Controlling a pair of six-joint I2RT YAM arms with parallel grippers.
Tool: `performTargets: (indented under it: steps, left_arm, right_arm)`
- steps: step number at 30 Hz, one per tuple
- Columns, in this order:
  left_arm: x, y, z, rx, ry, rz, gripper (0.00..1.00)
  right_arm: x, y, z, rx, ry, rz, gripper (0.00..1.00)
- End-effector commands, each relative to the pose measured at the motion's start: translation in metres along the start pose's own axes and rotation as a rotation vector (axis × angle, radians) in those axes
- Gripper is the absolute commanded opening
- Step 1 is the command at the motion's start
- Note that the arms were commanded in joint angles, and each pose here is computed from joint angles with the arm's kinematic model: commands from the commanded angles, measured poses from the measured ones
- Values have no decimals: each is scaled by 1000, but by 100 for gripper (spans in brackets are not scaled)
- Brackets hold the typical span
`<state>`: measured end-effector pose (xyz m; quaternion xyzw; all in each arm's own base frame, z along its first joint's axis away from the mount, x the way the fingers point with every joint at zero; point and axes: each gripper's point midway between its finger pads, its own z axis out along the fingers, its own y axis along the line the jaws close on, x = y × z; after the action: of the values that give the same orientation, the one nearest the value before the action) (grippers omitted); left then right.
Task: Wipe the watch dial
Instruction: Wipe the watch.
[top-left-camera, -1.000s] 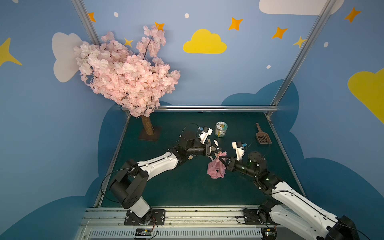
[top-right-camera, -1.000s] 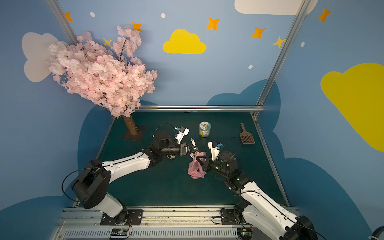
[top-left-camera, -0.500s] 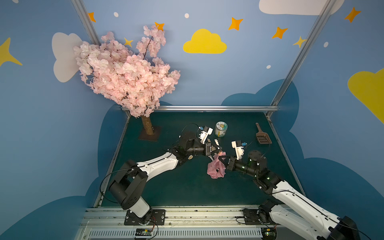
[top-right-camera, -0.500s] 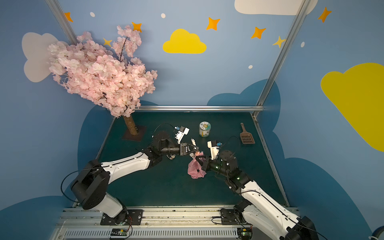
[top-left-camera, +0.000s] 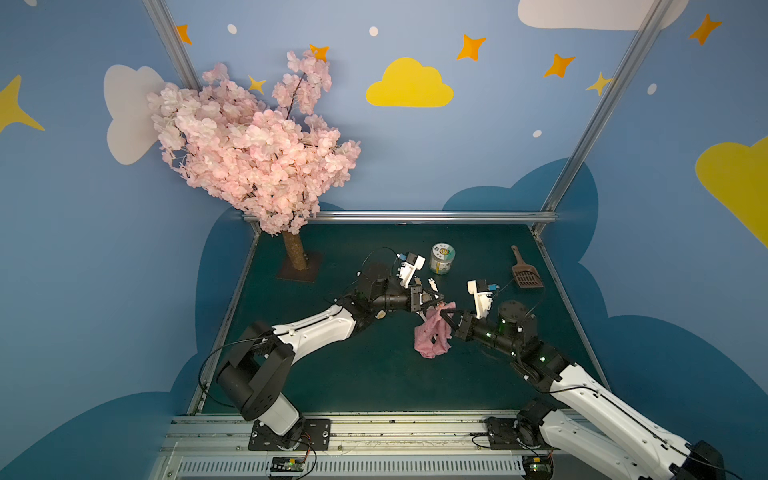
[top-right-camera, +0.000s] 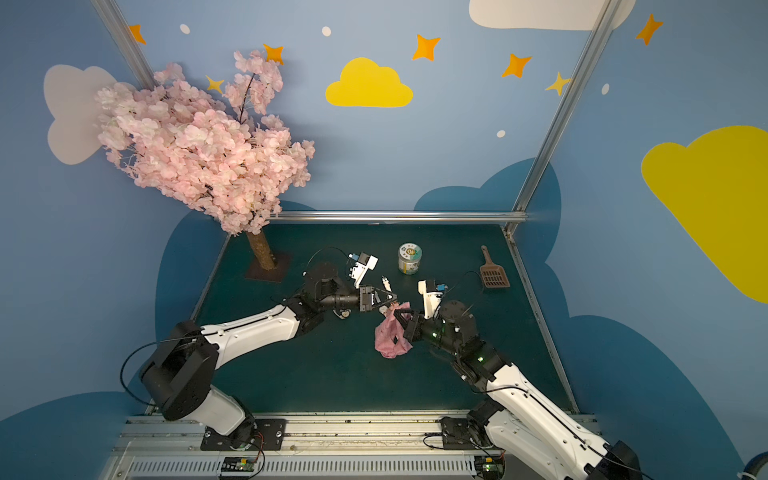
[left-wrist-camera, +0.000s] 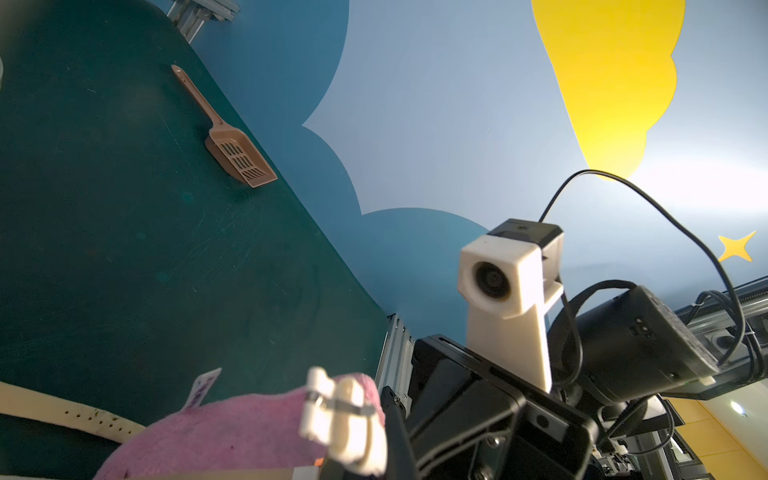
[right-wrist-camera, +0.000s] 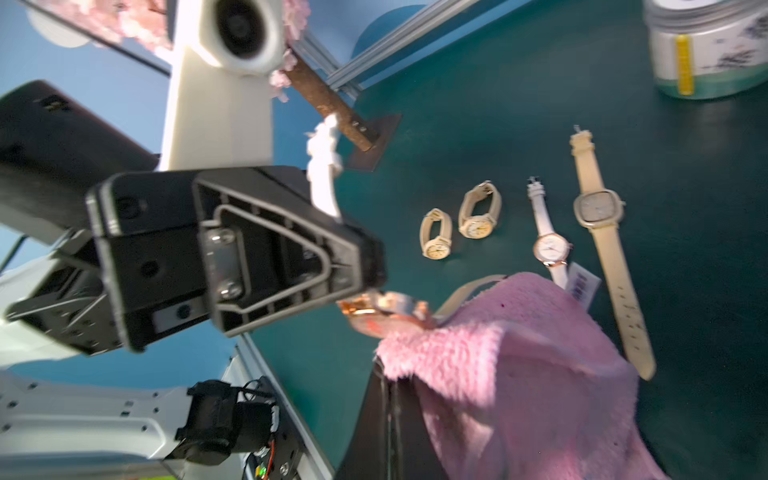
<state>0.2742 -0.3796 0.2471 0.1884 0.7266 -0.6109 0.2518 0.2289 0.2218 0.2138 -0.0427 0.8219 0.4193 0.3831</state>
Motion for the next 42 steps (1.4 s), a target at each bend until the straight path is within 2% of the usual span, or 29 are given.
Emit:
performTargets:
  steps: [1, 3, 12, 19, 21, 26, 32, 35, 40, 42]
  left_arm:
    - [-5, -20, -6, 37, -8, 41, 3]
    - [-6, -21, -7, 36, -9, 44, 3]
    - [-5, -18, -6, 28, -10, 41, 3]
    - [-2, -15, -5, 33, -3, 25, 3]
    - [-2, -16, -5, 36, -3, 28, 3]
    - [-5, -22, -9, 40, -16, 41, 3]
    - [-5, -22, -10, 35, -18, 41, 3]
    - [-4, -22, -11, 35, -18, 41, 3]
    - [-5, -21, -10, 32, -18, 37, 3]
    - [-4, -20, -9, 34, -14, 34, 3]
  right_arm:
    - [-10, -21, -9, 139, -56, 6, 0]
    - [-12, -16, -10, 110, -70, 0, 0]
    - [-14, 51, -12, -243, -43, -89, 0]
    - [-17, 72, -14, -347, -43, -101, 0]
    - [-14, 63, -8, -302, -31, -86, 0]
    - [-3, 4, 2, 9, 2, -17, 0]
    - [11, -26, 3, 127, 23, 25, 0]
    - [8, -6, 1, 29, 23, -2, 0]
    - [-7, 53, -13, -253, -19, -92, 0]
    - [-13, 64, -17, -303, -47, -107, 0]
